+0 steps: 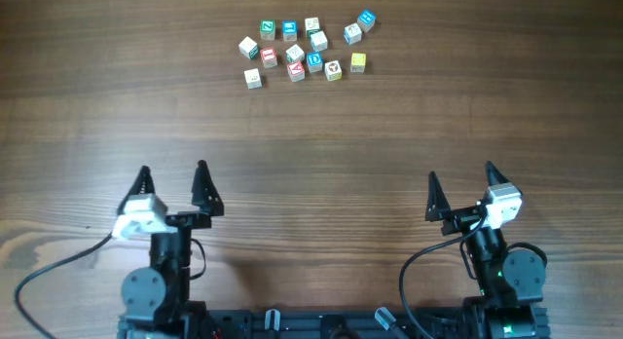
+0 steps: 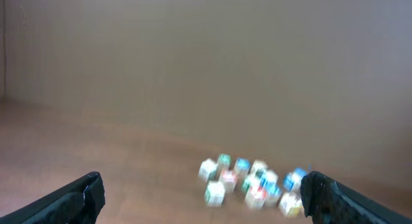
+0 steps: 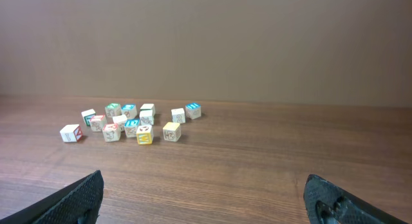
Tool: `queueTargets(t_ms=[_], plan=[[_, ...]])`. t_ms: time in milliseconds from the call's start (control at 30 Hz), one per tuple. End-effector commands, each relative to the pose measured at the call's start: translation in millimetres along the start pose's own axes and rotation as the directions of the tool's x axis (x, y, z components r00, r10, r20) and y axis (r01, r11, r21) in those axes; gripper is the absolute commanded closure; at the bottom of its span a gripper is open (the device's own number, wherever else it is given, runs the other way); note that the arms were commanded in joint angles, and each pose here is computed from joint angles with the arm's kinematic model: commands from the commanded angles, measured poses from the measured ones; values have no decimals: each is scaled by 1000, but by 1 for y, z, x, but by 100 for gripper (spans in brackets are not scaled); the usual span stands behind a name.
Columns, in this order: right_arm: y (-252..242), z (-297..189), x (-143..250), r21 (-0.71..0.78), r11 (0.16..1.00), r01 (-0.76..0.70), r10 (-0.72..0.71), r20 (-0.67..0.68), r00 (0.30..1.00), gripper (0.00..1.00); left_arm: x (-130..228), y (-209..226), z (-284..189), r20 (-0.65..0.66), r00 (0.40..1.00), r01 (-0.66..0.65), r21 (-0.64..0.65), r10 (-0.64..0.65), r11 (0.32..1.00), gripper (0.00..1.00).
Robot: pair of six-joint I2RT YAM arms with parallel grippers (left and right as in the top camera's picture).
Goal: Form a tower
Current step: 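Raise the left arm and move the left gripper over the block cluster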
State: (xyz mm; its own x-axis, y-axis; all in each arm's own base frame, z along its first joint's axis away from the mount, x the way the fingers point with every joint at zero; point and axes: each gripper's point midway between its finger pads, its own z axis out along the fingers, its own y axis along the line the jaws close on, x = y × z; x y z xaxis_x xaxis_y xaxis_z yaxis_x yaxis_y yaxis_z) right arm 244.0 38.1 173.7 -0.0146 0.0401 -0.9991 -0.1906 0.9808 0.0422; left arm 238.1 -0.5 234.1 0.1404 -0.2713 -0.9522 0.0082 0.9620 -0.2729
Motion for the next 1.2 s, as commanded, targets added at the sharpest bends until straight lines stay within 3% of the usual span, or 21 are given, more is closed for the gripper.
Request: queueTargets(t_ms=[0,133,300,400,567,767,933,1033,1133,1167], plan=[[-4,0,-1,23,1000,-12,12,5,1000,0,-88,-23,-13,123,992,-24,38,19,999,0],[-4,0,-1,23,1000,-13,13,5,1000,0,-158,-42,-14,102,995,-27,32,23,999,0],[-4,0,-1,23,1000,-12,12,5,1000,0,-224,-64,23,-132,990,-51,-21,48,998,0],[-4,0,-1,23,1000,-13,13,5,1000,0,-232,-70,53,-310,949,-79,-58,57,995,0],[-4,0,-1,23,1000,-13,13,5,1000,0,-204,-68,99,-568,822,-134,-104,52,986,0],[-4,0,-1,23,1000,-13,13,5,1000,0,-100,-49,134,-842,540,-199,-124,3,972,0],[-4,0,-1,23,1000,-13,13,5,1000,0,-67,-43,149,-887,461,-217,-127,-13,968,2],[-4,0,-1,23,1000,-13,13,5,1000,0,-58,-51,152,-898,439,-169,-102,-18,980,43],[-4,0,-1,23,1000,-13,13,5,1000,0,-54,-59,149,-908,417,-126,-82,-22,989,70],[-4,0,-1,23,1000,-12,12,5,1000,0,-53,-59,148,-911,412,-127,-83,-24,988,96]])
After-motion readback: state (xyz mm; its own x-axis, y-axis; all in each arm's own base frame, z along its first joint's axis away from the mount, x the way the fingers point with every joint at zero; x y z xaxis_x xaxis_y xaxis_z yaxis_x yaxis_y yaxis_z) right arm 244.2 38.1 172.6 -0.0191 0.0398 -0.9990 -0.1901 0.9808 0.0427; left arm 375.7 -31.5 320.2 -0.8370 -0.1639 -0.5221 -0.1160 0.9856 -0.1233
